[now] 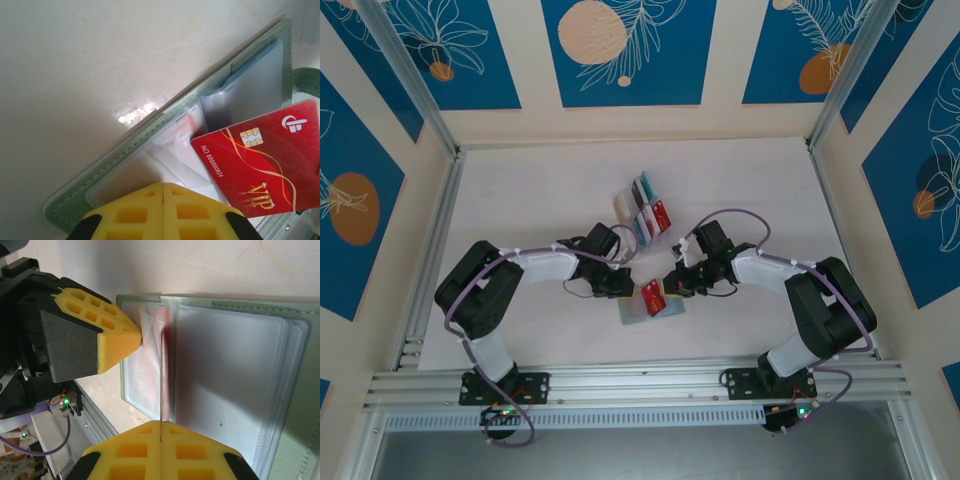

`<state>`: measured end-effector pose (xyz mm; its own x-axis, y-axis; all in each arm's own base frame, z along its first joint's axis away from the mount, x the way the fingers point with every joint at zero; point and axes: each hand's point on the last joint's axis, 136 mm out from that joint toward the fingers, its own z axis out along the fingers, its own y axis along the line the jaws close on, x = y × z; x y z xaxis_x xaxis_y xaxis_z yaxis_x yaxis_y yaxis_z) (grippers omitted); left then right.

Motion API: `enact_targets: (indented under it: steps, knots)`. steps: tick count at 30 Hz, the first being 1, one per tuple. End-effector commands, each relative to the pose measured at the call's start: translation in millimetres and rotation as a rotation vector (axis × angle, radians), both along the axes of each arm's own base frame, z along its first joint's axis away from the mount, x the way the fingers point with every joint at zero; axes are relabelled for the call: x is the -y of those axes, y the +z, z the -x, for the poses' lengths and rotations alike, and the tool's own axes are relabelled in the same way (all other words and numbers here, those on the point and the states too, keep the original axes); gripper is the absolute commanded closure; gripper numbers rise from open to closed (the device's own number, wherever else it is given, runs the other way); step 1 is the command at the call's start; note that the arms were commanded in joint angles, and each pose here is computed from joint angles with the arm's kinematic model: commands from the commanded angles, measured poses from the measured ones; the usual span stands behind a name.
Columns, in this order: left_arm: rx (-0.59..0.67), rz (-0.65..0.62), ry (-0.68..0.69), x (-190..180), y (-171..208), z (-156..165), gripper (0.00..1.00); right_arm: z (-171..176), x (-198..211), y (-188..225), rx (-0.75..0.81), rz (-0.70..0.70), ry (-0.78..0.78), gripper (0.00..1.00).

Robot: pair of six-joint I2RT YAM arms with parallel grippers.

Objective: Put the credit cards into the card holder

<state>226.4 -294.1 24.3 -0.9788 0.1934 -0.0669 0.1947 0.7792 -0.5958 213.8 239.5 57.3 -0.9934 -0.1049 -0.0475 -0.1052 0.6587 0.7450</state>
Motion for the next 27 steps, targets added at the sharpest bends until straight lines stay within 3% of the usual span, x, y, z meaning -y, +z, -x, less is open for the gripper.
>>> enact_targets:
  steps: [1, 27]
  knots:
    - [-0.039, -0.081, -0.012, -16, -18, 14, 0.95, 8, 7, -8, -0.031, 0.034, -0.002, 1.00]
    - [-0.043, -0.080, -0.009, -16, -19, 14, 0.95, 9, 21, -12, -0.041, 0.062, -0.063, 1.00]
